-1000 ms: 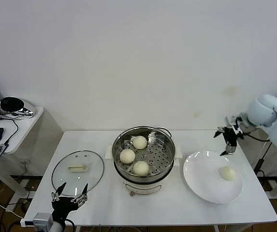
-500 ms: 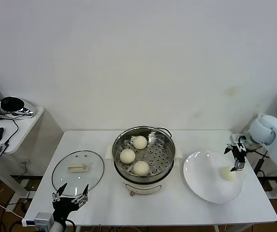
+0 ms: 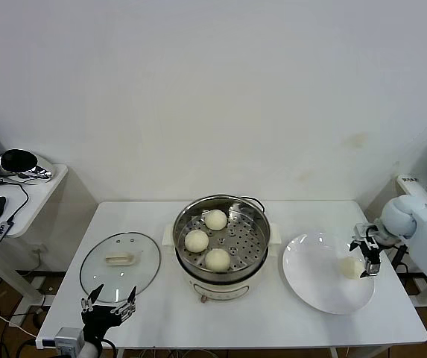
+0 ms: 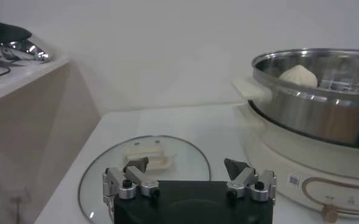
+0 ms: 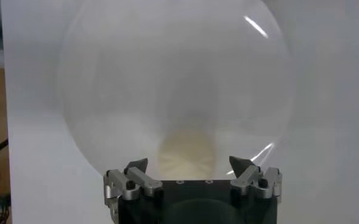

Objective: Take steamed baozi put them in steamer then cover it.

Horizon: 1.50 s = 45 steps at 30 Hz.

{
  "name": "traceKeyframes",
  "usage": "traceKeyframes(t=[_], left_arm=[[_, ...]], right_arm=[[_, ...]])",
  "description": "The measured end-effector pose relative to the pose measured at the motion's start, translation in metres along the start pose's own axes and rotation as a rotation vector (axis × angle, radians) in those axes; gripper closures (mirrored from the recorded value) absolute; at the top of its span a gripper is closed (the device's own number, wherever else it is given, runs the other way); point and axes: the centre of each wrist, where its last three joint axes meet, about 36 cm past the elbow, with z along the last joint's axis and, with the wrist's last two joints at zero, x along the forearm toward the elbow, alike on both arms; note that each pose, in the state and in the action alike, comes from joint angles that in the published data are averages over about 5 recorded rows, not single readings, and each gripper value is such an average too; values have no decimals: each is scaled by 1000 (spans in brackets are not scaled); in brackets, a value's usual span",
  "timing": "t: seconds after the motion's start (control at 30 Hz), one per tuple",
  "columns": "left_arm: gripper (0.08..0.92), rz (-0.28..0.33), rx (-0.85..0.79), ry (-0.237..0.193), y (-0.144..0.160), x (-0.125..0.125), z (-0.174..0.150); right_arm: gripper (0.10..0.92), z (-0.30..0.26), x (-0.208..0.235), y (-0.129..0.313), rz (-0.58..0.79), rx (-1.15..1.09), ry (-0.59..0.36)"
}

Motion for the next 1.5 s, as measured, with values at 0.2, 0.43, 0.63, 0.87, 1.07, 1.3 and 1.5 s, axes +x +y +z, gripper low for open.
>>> traceKeyframes(t=[0.2,0.43,0.63,0.87,1.07,1.3,1.5], left_arm=[[177,2,-3,9,1,0,3],[177,1,-4,14,1,-2,4],[177,1,-3,14,1,-3,5],[177,3,1,20,1,-5,7],[177,4,4,21,0,-6,8],[177,7,4,17,-1,-7,7],[177,16,6,13,-3,-9,6]], right_arm=[[200,-3,-15,0,1,8,5],[200,-6,-28,2,4,10,17],[200,-4,-31,3,13,10,25],[201,-3,-31,5,24,2,28],[247,-2,-31,9,32,-8,30],[325,-1,-23,9,47,-19,29],[363,-1,-9,6,62,-33,20]])
